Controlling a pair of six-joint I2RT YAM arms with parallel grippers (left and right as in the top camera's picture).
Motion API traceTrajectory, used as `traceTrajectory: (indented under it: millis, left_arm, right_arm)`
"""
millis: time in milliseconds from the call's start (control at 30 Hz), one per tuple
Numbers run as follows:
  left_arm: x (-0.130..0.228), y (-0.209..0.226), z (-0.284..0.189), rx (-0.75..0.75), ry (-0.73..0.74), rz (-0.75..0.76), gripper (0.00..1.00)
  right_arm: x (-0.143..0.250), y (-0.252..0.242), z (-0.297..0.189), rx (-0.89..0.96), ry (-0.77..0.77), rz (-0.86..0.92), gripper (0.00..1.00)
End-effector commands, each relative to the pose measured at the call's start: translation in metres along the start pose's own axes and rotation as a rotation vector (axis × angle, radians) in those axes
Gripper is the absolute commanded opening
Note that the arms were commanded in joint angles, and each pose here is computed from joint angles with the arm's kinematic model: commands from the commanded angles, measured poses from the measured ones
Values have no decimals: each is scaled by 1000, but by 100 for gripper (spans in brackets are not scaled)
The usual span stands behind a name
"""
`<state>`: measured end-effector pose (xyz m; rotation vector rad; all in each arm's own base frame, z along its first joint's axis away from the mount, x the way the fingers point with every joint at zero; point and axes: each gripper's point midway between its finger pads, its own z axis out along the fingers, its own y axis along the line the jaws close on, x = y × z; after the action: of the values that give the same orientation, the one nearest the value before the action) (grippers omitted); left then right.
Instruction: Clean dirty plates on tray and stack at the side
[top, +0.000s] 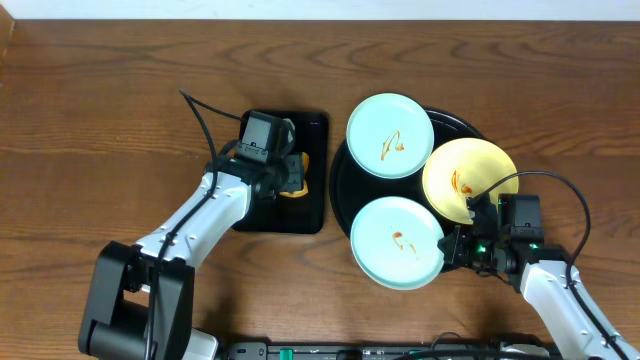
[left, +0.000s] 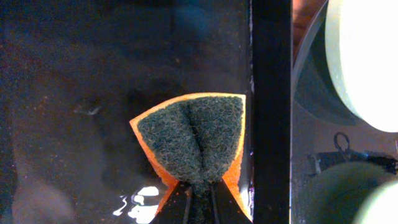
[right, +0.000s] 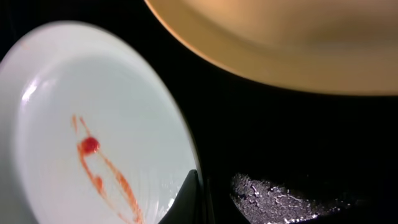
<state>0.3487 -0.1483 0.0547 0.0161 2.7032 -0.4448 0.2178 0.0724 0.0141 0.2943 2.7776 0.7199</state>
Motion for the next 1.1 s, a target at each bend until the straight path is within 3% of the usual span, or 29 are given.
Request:
traceTrajectory:
  millis: [0,433,633,1067]
  left_arm:
    - [-3,-1,-6,4,-12,-5,7]
    - [-13,-9,-23,30,-65,5,8]
    - [-11,-33,-24,148,-49,29,7]
    - [-13,-36,-24,138,-67,39,8]
  right_arm:
    - [3,3,1,-15,12,0,1]
    - [-9,6,1,-25,-36,12,1]
    - [-24,6,0,-19,-96,13,1]
    - [-23,3,0,-3,-97,26,1]
